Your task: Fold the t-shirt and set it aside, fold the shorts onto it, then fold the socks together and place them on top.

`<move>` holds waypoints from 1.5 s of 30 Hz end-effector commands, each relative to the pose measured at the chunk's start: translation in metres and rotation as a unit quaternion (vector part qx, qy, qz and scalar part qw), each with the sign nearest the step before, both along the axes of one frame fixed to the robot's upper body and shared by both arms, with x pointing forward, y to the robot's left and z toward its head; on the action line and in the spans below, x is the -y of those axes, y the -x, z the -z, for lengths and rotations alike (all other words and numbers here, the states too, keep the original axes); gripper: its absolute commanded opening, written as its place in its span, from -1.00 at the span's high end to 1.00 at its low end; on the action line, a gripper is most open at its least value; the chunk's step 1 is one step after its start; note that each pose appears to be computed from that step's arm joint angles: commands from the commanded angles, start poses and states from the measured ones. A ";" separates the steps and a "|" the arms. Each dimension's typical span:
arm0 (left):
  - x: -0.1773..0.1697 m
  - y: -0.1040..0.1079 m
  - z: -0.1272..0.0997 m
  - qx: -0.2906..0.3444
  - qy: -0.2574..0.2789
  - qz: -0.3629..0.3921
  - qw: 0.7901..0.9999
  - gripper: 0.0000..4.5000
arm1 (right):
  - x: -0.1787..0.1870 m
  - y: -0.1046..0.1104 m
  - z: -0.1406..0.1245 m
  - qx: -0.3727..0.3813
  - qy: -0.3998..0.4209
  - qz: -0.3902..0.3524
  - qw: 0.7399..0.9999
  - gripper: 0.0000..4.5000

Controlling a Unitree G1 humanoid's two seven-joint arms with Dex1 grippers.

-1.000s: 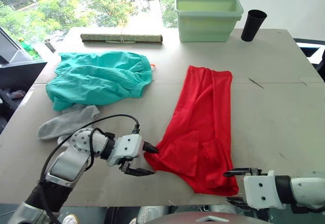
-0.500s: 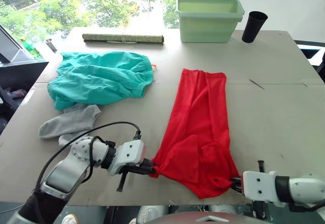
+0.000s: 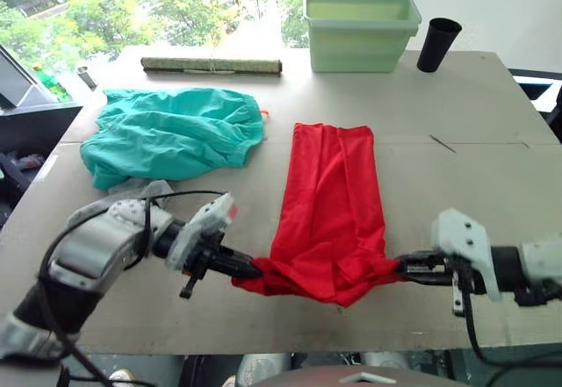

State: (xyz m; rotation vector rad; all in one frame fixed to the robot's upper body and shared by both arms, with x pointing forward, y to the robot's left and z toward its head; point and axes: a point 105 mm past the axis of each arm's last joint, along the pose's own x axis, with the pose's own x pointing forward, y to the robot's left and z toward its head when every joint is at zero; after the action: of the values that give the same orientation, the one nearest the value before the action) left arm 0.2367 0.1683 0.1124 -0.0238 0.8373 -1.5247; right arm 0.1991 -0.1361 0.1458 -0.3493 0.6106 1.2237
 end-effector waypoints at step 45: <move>0.027 -0.069 0.001 0.322 0.048 -0.136 0.936 -0.48 | 0.041 -0.063 0.037 0.058 -0.024 0.291 0.955 -0.98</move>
State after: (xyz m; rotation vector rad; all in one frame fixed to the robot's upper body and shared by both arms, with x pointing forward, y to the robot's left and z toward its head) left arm 0.3021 0.1456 0.1099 0.2476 0.2351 -1.1693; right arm 0.2589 -0.1787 0.1103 -0.1970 0.5047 0.6320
